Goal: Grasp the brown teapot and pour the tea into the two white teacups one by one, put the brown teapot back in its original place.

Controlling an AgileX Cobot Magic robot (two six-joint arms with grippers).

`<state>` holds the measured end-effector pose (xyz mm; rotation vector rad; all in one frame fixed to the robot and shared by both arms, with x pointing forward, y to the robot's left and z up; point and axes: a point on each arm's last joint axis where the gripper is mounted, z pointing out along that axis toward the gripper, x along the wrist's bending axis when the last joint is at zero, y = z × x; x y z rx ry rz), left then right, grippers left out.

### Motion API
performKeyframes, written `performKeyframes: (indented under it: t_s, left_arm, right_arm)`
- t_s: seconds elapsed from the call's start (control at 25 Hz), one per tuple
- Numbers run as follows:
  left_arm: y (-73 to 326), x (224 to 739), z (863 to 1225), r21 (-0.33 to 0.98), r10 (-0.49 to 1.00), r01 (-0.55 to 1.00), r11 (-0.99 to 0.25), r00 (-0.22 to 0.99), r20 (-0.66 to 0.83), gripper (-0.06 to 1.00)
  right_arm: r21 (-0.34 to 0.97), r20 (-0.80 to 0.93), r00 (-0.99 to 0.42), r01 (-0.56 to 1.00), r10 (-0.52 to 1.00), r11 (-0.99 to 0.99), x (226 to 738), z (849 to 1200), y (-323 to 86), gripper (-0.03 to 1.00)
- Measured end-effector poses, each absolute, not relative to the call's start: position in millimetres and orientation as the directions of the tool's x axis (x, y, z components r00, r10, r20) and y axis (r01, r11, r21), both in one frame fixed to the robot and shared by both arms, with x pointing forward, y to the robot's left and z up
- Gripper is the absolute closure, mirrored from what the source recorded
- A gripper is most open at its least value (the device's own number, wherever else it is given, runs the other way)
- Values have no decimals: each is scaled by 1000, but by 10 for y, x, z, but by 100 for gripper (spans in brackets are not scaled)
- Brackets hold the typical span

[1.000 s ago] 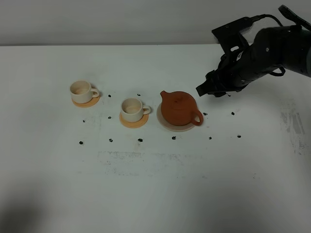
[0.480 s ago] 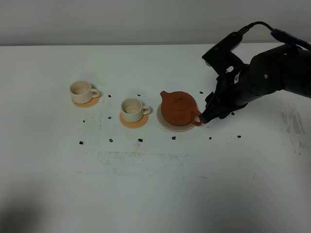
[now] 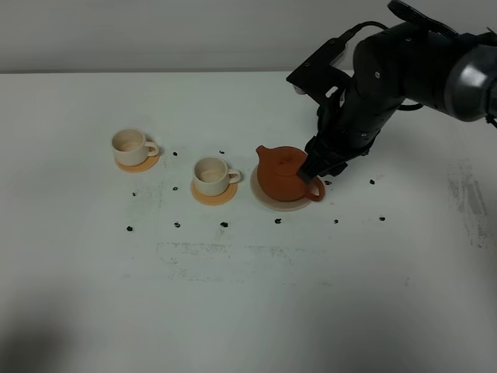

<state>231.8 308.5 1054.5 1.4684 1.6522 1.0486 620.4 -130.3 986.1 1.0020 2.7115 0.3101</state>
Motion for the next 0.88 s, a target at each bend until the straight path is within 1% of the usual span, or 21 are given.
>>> performKeyframes:
  t_s: [0.36, 0.72, 0.88]
  left_arm:
    - [3085, 2318, 10545, 896, 991, 442, 38, -131, 22, 55]
    - [3085, 2318, 10545, 896, 991, 442, 38, -131, 22, 55]
    - [3085, 2318, 10545, 896, 991, 442, 38, -131, 22, 55]
  right_arm:
    - [231, -114, -768, 597, 631, 768, 6335, 9599, -1229, 48]
    - [234, -92, -769, 601, 633, 764, 6331, 9576, -1211, 52]
    - [215, -84, -776, 598, 625, 772, 6342, 9481, -1206, 52]
